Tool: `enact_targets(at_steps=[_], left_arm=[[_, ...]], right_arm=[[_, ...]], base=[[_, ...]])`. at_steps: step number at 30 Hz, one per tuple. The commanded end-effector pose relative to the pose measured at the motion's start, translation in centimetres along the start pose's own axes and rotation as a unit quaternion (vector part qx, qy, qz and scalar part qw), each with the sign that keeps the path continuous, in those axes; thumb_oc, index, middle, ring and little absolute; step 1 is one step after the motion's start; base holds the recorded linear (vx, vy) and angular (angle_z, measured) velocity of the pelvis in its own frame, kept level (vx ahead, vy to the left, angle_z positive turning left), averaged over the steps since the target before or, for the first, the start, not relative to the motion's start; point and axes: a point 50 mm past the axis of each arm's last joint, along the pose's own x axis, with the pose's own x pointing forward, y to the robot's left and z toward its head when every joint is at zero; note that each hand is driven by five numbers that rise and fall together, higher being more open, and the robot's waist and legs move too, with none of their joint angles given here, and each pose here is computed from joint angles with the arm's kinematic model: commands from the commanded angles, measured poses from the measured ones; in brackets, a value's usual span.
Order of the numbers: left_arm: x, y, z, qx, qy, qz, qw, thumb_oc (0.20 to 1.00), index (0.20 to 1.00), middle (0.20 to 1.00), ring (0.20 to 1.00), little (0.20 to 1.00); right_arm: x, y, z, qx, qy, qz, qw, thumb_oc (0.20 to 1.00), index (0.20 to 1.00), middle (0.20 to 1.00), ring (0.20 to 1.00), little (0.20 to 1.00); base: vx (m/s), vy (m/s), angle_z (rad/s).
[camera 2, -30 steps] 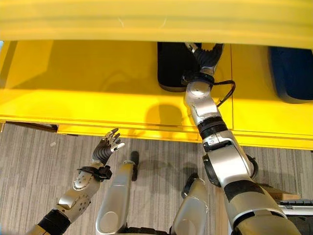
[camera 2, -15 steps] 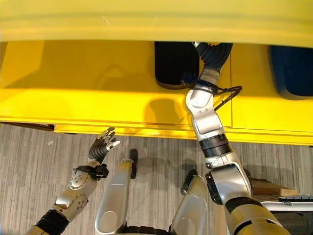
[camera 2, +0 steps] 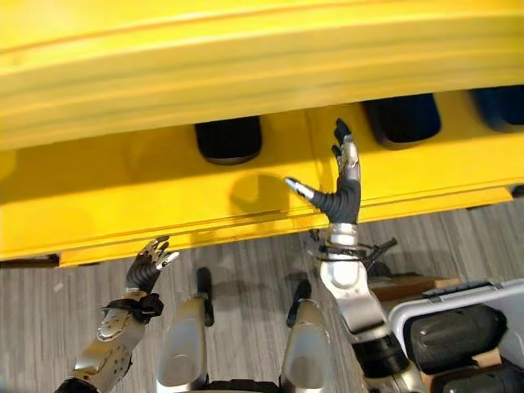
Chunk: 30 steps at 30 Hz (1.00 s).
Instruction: Move parts from the plastic box to the shelf.
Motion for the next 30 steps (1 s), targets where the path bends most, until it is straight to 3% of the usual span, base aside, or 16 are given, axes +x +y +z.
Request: enact_targets(at_steps=[1, 8, 17, 30], left_arm=[[0.9, -2.1, 3.6, 0.012, -0.108, -0.070, 0.992, 1.000, 1.000, 1.000, 1.000, 1.000], [0.5, -1.8, 3.4, 0.007, -0.118, -0.060, 0.991, 1.000, 1.000, 1.000, 1.000, 1.000], [0.6, -2.4, 3.2, -0.018, -0.121, -0.051, 0.991, 1.000, 1.000, 1.000, 1.000, 1.000], [0.2, -3.6, 2.3, -0.016, -0.106, -0.073, 0.992, 1.000, 1.000, 1.000, 1.000, 1.000]], right_arm=[[-0.9, -1.7, 1.4, -0.008, -0.039, 0.015, 0.999, 1.000, 1.000, 1.000, 1.000, 1.000], [-2.5, -2.9, 0.8, -0.073, -0.018, 0.029, 0.997, 1.000, 1.000, 1.000, 1.000, 1.000], [-1.3, -3.7, -0.4, -0.061, -0.006, -0.050, 0.997, 1.000, 1.000, 1.000, 1.000, 1.000], [-1.7, -2.2, -1.9, 0.002, 0.043, -0.043, 0.998, 1.000, 1.000, 1.000, 1.000, 1.000]], base=[[0.06, -0.078, -0.38], [0.01, -0.140, -0.40], [0.03, -0.166, -0.35], [-0.02, 0.044, -0.58]])
